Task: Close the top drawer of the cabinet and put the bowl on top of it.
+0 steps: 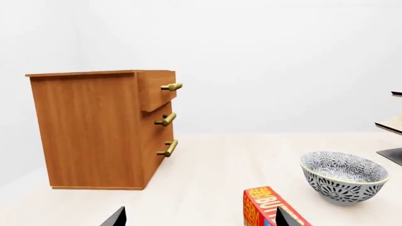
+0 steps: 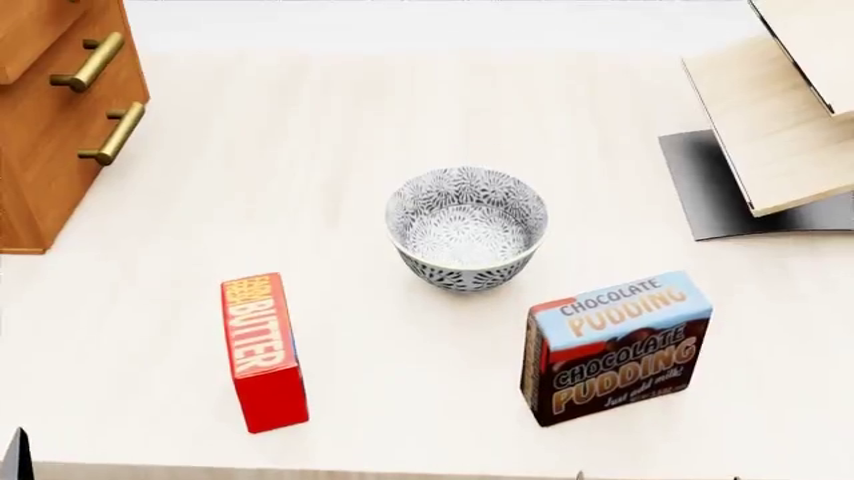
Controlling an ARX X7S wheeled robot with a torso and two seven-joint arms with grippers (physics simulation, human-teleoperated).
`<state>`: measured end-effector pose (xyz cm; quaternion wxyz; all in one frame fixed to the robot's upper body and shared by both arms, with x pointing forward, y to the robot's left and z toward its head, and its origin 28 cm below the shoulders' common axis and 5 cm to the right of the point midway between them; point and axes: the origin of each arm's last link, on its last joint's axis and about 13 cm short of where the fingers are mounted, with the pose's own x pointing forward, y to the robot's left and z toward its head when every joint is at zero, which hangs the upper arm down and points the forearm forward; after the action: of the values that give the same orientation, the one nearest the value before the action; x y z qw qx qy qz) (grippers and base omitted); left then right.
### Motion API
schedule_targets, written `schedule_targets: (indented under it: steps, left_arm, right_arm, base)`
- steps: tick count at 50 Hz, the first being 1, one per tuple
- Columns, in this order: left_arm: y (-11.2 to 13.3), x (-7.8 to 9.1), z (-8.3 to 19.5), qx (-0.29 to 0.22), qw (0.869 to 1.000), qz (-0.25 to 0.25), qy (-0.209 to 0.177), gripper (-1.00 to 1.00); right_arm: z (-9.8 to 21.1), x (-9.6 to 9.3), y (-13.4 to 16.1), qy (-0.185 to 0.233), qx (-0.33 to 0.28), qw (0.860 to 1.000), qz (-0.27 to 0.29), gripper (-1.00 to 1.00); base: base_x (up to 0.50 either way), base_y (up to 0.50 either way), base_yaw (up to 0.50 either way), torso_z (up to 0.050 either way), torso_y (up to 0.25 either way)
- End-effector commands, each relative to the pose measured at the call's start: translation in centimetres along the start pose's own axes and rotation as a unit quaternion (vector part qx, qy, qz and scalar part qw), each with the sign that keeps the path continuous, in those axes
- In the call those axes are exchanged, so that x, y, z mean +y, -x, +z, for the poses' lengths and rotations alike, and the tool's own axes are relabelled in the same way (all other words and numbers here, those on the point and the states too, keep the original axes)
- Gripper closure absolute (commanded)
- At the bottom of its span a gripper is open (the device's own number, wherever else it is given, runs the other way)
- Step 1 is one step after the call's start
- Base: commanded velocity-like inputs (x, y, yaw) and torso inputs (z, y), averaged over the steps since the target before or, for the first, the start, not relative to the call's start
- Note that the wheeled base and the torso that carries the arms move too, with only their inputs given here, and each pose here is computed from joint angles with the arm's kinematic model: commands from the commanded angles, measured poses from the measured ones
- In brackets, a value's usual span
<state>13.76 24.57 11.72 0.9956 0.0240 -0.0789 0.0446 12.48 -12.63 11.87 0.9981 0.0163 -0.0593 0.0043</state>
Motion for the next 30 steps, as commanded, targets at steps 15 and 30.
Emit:
schedule_targets:
  steps: [15, 30]
  left_arm:
    - [0.14, 0.05, 0.13, 0.0, 1.0, -0.003, -0.006, -1.0]
    - [0.18, 0.05, 0.23, -0.003, 1.0, -0.004, -0.008, -1.0]
  right_arm:
    - [0.17, -0.03, 0.12, 0.0, -0.002, 1.0, 0.0, -1.0]
    - [0.4, 0.01, 0.28, 0.001, -0.006, 1.0, 0.002, -1.0]
  base:
    - [0.0, 0.0, 0.0, 0.05, 0.063]
    - [0.0, 0.0, 0.0, 0.05, 0.063]
